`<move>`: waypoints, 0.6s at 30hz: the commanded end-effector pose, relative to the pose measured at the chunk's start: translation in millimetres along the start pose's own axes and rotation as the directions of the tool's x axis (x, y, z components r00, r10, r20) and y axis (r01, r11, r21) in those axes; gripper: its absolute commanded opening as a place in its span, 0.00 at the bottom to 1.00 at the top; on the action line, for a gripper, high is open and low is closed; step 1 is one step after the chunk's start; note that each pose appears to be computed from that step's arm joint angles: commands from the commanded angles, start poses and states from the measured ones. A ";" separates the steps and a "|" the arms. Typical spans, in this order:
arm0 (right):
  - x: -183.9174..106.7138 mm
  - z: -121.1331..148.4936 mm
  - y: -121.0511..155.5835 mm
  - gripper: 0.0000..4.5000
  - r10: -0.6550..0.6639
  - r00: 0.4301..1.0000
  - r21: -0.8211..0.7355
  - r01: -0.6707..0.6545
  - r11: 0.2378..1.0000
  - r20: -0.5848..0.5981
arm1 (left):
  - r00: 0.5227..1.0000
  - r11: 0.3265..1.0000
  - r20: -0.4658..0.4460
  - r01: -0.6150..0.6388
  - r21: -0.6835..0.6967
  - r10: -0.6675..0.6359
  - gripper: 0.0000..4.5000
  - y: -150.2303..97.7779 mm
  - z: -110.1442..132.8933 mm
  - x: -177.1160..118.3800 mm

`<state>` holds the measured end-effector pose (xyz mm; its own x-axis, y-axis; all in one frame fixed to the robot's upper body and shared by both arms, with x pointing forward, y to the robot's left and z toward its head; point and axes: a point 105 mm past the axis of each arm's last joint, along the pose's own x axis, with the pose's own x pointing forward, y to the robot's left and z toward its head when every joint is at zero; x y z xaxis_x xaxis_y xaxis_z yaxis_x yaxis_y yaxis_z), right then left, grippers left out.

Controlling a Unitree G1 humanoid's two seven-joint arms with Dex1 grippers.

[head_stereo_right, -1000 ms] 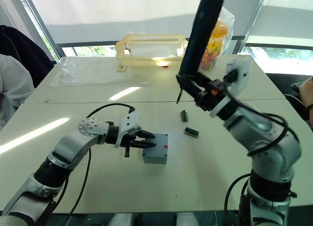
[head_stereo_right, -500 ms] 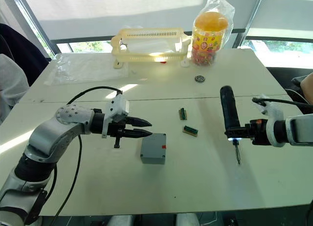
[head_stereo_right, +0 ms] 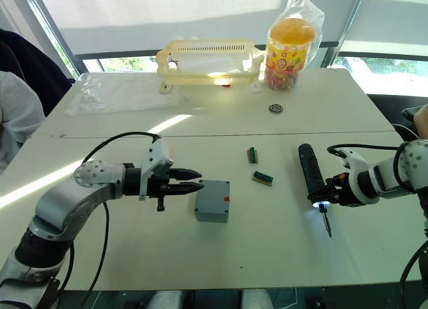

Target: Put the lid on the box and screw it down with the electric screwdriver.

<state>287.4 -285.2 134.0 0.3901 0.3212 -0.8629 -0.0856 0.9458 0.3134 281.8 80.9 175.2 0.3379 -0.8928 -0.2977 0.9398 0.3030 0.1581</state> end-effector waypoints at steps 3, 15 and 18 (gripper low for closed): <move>-6.2 15.4 4.2 0.70 0.012 0.998 -0.037 -0.010 0.999 0.054 | 0.999 0.999 0.032 -0.041 -0.003 0.041 0.29 6.7 8.3 -8.0; -30.3 64.5 4.4 0.98 -0.003 0.900 -0.269 0.134 0.954 0.436 | 0.946 0.960 0.164 -0.277 -0.042 0.280 0.29 42.9 5.7 -25.9; -58.9 79.5 32.3 0.98 0.139 0.778 -0.399 0.153 0.904 0.613 | 0.942 0.944 0.119 -0.295 -0.151 0.314 0.29 43.8 -10.7 -38.7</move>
<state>333.4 -286.6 186.1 0.7808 0.3091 -0.5429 -0.3185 0.9446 0.0797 311.9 123.3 172.7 0.5840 -0.7980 -0.1490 0.8117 0.5767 0.0927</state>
